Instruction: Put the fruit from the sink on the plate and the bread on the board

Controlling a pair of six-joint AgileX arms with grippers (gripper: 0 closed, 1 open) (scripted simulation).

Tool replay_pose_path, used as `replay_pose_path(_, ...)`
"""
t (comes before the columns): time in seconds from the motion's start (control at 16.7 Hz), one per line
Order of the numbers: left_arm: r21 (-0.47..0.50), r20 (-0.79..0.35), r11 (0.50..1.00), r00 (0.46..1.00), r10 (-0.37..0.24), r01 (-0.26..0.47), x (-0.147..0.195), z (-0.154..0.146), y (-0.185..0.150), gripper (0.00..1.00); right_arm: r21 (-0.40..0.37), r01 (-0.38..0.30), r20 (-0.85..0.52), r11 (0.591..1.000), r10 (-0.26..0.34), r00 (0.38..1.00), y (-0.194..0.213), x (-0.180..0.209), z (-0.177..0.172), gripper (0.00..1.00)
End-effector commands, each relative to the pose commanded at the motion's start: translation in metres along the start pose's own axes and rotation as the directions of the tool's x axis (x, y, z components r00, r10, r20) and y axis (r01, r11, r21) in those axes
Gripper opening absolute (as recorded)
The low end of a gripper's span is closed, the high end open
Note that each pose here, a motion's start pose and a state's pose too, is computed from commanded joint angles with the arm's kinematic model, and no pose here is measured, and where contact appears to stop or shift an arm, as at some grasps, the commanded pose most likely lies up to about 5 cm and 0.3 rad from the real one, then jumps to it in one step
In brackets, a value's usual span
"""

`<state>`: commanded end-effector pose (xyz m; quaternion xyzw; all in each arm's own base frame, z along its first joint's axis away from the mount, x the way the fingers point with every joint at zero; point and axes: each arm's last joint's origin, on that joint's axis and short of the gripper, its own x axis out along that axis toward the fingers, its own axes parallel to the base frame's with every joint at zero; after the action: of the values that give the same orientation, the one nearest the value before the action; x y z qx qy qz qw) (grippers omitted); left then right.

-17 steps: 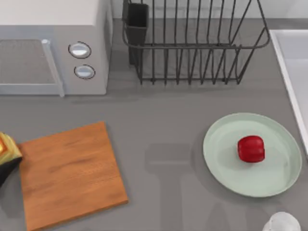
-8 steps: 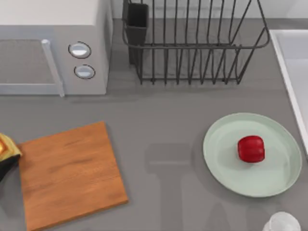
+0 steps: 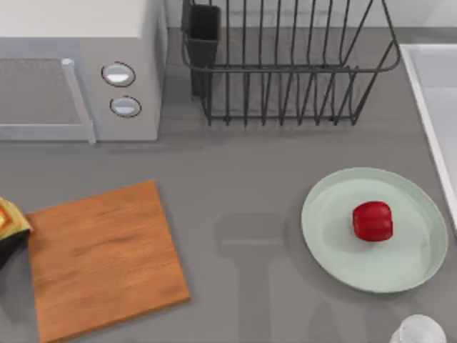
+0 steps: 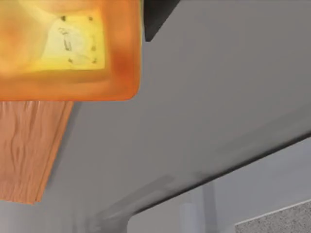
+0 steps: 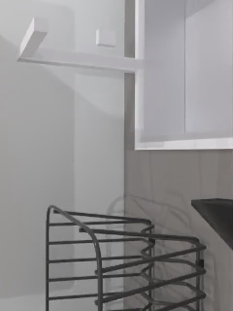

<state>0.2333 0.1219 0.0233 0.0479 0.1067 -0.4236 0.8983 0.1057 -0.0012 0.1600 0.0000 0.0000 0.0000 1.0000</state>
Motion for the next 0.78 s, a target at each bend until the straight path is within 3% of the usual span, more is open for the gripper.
replay_pose_path(0.24, 0.004, 0.002, 1.000, 1.000, -0.004, 0.004, -0.002, 0.014, 0.003, 0.00, 0.000, 0.000, 0.000, 1.000, 0.000, 1.000, 0.000, 0.000, 0.000, 1.00)
replay_pose_path(0.78, 0.003, 0.002, 1.000, 1.000, 0.000, 0.000, -0.021, 0.089, 0.002, 0.00, 0.000, 0.000, 0.000, 1.000, 0.000, 1.000, 0.000, 0.000, 0.000, 1.00)
